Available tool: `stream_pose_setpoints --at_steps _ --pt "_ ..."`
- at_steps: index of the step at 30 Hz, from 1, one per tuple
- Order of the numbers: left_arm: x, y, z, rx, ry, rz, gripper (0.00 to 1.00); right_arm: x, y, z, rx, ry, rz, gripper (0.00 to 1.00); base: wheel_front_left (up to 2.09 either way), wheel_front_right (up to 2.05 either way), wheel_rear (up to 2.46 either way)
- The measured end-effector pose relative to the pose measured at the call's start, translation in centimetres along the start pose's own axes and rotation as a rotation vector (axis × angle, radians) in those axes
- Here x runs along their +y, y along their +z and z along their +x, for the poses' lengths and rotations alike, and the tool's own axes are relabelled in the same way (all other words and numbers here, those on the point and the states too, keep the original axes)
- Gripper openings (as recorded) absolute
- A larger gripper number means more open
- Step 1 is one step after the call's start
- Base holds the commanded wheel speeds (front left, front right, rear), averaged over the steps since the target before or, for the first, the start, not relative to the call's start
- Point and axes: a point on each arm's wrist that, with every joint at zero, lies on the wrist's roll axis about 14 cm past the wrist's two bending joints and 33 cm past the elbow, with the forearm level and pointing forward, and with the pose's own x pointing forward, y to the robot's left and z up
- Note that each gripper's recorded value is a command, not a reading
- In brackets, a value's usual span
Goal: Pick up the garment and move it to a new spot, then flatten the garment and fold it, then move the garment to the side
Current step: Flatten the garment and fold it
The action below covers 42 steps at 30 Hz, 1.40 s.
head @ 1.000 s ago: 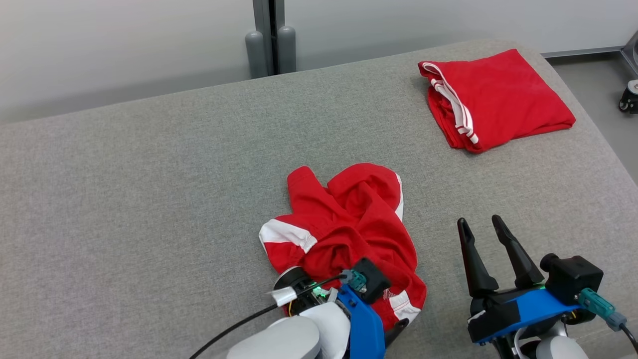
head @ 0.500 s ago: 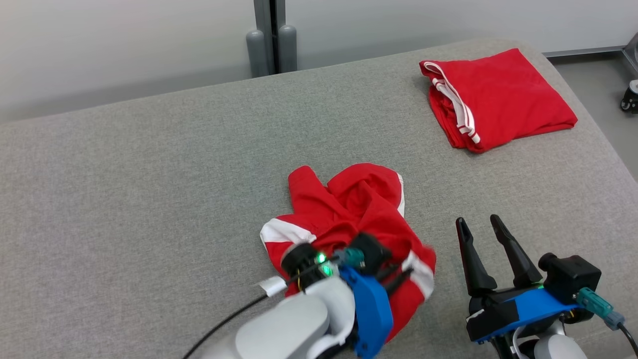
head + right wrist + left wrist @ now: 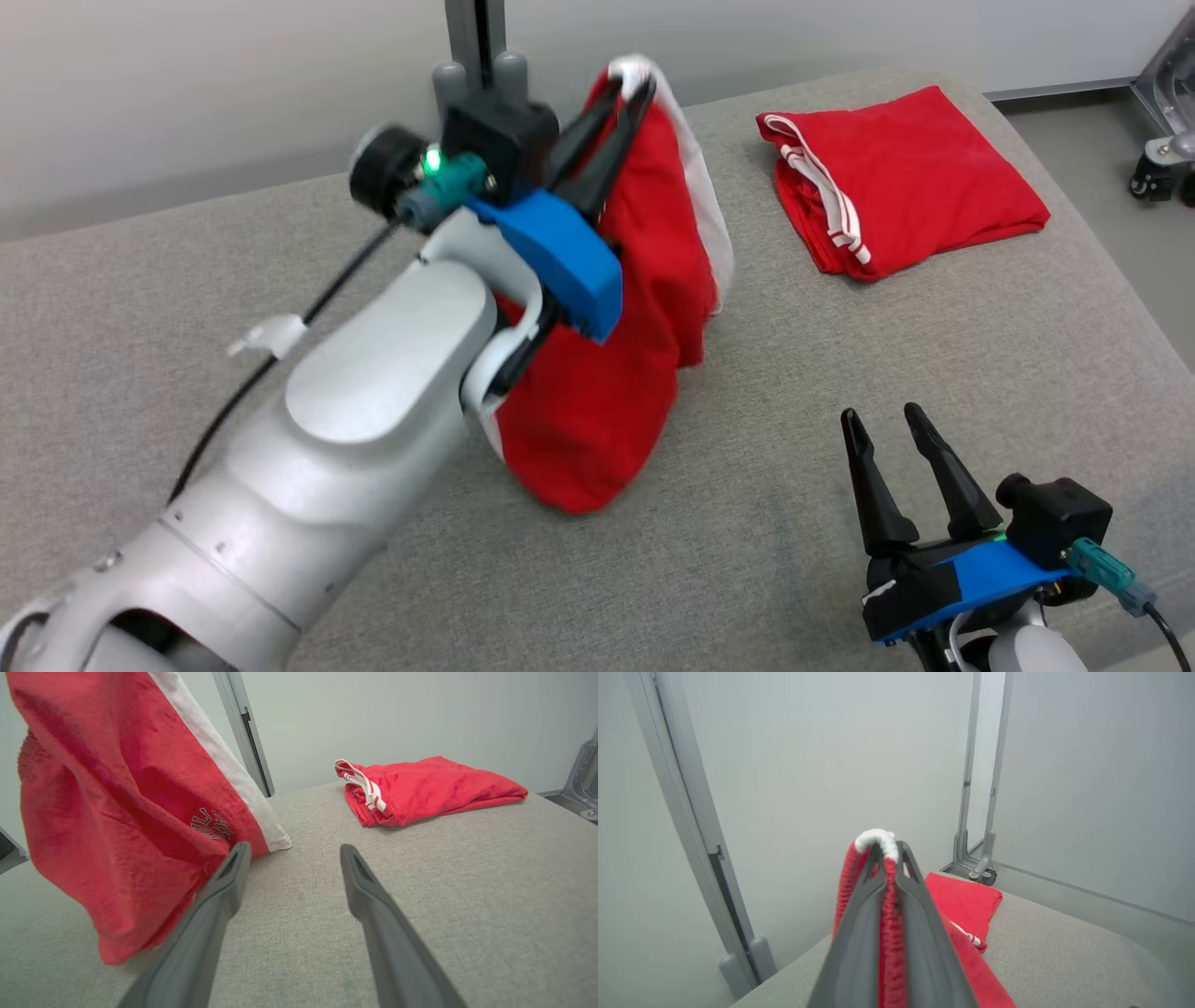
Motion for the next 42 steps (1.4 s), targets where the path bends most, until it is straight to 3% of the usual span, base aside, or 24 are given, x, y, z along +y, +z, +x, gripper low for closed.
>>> stream_pose_setpoints --at_steps 4,7,9,12,17,21,27,36,37,38,42 --pt "-0.1 4.9 1.0 -0.144 -0.024 0.035 0.0 -0.4 0.0 -0.2 -0.003 -0.012 0.0 1.0 0.0 0.0 0.0" --pt "-2.0 6.9 1.0 -0.215 -0.091 0.051 0.0 -0.4 0.1 -0.2 -0.007 -0.014 0.0 1.0 0.0 0.0 0.0" --pt "-3.1 6.3 0.4 -0.212 -0.121 0.055 0.0 -0.3 0.2 -0.2 -0.012 -0.011 0.002 1.0 0.0 0.0 0.0" --pt "-3.2 1.6 -1.9 -0.093 -0.111 0.031 0.0 -0.1 0.4 0.0 -0.02 -0.003 0.005 1.0 0.0 0.0 0.0" --pt "0.1 -8.7 -9.1 0.207 0.027 -0.002 0.0 1.0 0.4 0.9 -0.023 0.032 0.007 1.0 0.0 0.0 0.0" --pt "2.0 -13.9 -15.2 0.396 0.146 -0.025 0.0 2.0 0.7 1.6 -0.027 0.067 -0.002 1.0 0.0 0.0 0.0" --pt "6.0 -15.3 -21.2 0.49 0.335 0.047 0.0 4.2 0.6 2.5 -0.018 0.135 -0.009 1.0 0.0 0.0 0.0" --pt "8.2 -15.3 -24.5 0.436 0.542 0.006 0.0 5.5 1.2 2.0 -0.019 0.174 -0.009 1.0 0.0 0.0 0.0" --pt "8.3 -15.3 -24.7 0.426 0.564 -0.007 0.31 5.4 1.2 1.9 -0.019 0.172 -0.01 1.0 0.0 0.0 0.0" --pt "8.4 -15.3 -24.7 0.415 0.577 -0.023 1.0 5.3 1.3 1.9 -0.019 0.17 -0.011 1.0 0.0 0.0 0.0" --pt "8.7 -15.1 -24.7 0.37 0.633 -0.088 1.0 4.9 1.6 1.6 -0.026 0.161 -0.016 1.0 0.0 0.0 0.0"
